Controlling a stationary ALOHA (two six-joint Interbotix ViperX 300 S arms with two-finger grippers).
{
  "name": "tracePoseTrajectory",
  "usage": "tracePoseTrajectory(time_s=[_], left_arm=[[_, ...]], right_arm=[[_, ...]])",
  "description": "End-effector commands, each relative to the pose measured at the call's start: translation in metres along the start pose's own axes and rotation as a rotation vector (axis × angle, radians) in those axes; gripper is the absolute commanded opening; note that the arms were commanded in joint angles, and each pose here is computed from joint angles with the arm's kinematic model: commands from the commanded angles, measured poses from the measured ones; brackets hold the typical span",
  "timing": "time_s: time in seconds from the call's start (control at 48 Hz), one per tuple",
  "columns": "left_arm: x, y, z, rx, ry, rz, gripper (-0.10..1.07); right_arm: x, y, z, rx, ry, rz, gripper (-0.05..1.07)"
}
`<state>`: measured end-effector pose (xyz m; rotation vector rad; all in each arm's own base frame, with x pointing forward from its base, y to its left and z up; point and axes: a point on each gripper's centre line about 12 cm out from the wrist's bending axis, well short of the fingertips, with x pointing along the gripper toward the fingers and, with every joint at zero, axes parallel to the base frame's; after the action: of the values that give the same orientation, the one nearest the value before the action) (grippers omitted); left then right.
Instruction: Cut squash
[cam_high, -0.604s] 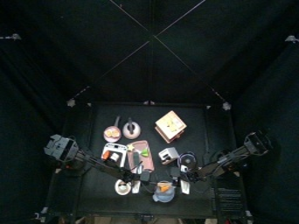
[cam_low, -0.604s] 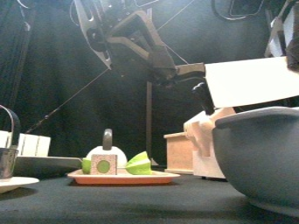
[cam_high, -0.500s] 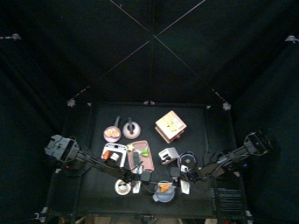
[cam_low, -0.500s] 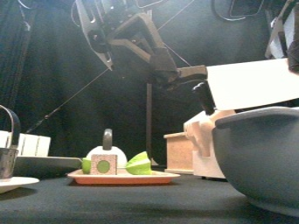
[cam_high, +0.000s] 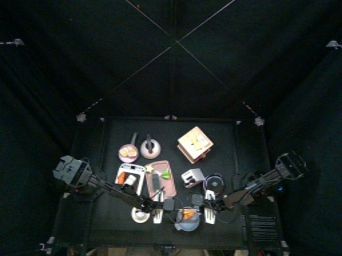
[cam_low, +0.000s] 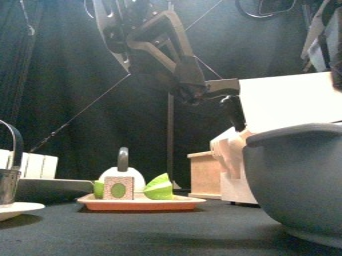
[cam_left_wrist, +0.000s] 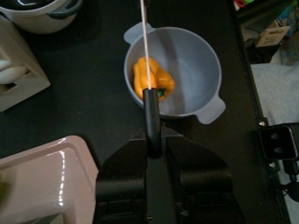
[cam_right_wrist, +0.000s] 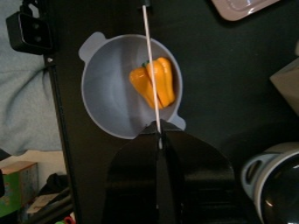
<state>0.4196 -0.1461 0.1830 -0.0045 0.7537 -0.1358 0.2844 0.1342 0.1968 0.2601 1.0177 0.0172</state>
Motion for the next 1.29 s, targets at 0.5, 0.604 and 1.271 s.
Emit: tracePoseTrajectory(time_s=[0.5,0.604,1.271], left_arm=[[0.002,-0.015,0.015,0.008,-0.050,-0.043,0.41],[0.003,-0.017,0.015,0.002,-0.056,-0.056,0.41],[-0.003,-0.020,0.022,-0.011,-0.084,-0.078,0.41]], right_arm=[[0.009,0.001,0.003,-0.005,-0.081,-0.061,0.34],[0.010,0.003,0.003,-0.007,-0.086,-0.047,0.34],[0.011,0.003,0.007,-0.012,-0.099,-0.044,0.34]])
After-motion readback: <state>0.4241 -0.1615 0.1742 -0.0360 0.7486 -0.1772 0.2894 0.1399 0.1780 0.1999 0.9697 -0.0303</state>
